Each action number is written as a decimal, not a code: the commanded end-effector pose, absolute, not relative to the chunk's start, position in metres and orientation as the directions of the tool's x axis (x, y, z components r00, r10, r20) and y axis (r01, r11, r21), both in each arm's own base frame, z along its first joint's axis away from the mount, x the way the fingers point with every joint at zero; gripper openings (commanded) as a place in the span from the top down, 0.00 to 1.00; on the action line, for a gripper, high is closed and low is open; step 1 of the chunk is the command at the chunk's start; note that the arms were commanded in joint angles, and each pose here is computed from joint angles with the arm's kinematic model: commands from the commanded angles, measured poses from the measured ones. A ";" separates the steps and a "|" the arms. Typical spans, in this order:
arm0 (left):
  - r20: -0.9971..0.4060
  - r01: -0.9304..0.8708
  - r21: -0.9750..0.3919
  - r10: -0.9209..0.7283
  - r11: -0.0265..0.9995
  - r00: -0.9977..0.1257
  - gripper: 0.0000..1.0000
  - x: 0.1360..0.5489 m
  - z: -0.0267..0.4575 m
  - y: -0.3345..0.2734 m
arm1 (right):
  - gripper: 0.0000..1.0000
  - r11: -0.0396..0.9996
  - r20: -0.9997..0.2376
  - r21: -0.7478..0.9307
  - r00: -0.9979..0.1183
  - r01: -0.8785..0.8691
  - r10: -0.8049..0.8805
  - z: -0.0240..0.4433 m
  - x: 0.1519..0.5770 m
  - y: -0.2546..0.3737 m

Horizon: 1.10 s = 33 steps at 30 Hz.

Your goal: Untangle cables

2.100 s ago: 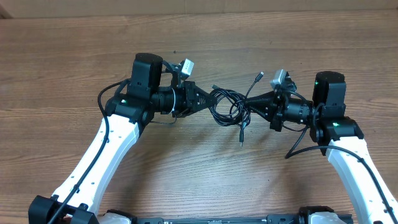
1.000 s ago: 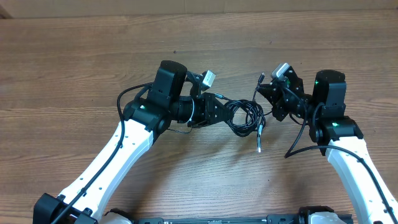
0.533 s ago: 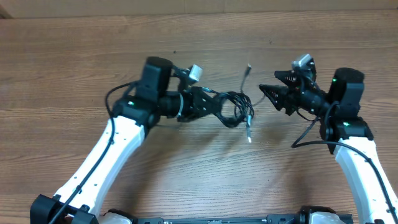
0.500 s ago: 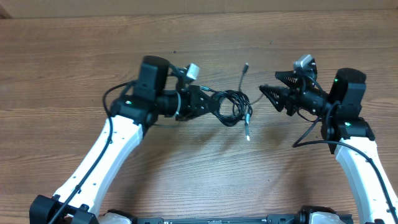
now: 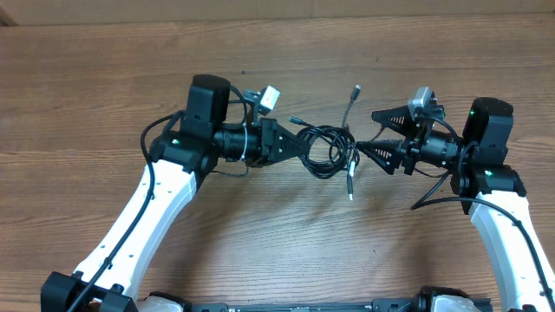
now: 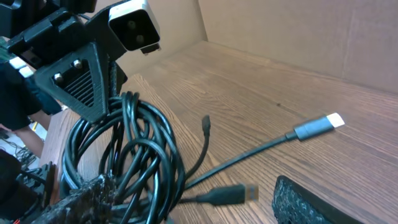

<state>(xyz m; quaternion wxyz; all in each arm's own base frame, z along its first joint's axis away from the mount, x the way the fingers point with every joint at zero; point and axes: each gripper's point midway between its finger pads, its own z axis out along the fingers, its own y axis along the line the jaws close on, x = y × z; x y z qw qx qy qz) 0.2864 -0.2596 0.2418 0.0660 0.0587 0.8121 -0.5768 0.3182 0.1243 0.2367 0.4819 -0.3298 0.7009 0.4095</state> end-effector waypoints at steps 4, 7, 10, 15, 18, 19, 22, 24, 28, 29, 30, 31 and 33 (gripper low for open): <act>-0.253 0.260 -0.927 0.063 0.271 -0.965 0.96 0.277 0.263 -0.265 | 0.23 0.423 -0.954 0.236 -0.291 -0.875 -0.068 0.246 0.314 0.126; -0.248 0.254 -0.928 0.056 0.272 -0.967 0.96 0.278 0.264 -0.265 | 0.27 0.416 -0.954 0.230 -0.288 -0.880 -0.082 0.242 0.311 0.128; -0.248 0.251 -0.929 0.044 0.273 -0.968 0.96 0.281 0.266 -0.265 | 0.28 0.402 -0.953 0.227 -0.287 -0.887 -0.095 0.239 0.307 0.132; -0.221 0.218 -0.934 0.021 0.284 -0.975 0.96 0.284 0.265 -0.265 | 0.33 0.376 -0.953 0.229 -0.285 -0.898 -0.101 0.239 0.303 0.140; -0.221 0.218 -0.934 0.022 0.284 -0.975 0.96 0.284 0.265 -0.265 | 0.37 0.362 -0.954 0.225 -0.280 -0.905 -0.108 0.239 0.301 0.145; -0.221 0.218 -0.934 0.023 0.284 -0.975 0.96 0.284 0.265 -0.265 | 0.44 0.363 -0.953 0.223 -0.280 -0.905 -0.113 0.239 0.301 0.147; -0.221 0.218 -0.934 0.024 0.284 -0.975 0.96 0.284 0.265 -0.266 | 0.60 0.369 -0.951 0.220 -0.282 -0.903 -0.124 0.236 0.302 0.150; -0.222 0.221 -0.933 0.028 0.283 -0.975 0.96 0.283 0.265 -0.267 | 0.64 0.366 -0.951 0.219 -0.282 -0.904 -0.128 0.236 0.301 0.152; -0.232 0.233 -0.931 0.038 0.280 -0.972 0.96 0.280 0.265 -0.271 | 0.73 0.365 -0.951 0.217 -0.281 -0.905 -0.132 0.235 0.301 0.154; -0.232 0.232 -0.930 0.035 0.284 -0.972 0.96 0.281 0.265 -0.271 | 0.75 0.365 -0.951 0.216 -0.281 -0.905 -0.132 0.235 0.301 0.154; -0.233 0.232 -0.929 0.032 0.288 -0.972 0.96 0.282 0.264 -0.271 | 0.79 0.365 -0.950 0.217 -0.281 -0.905 -0.132 0.235 0.301 0.154; -0.234 0.232 -0.928 0.030 0.290 -0.972 0.96 0.282 0.264 -0.270 | 0.82 0.365 -0.950 0.217 -0.281 -0.905 -0.132 0.235 0.301 0.154; -0.234 0.232 -0.928 0.027 0.292 -0.972 0.96 0.283 0.264 -0.270 | 0.87 0.365 -0.950 0.217 -0.282 -0.905 -0.132 0.235 0.301 0.154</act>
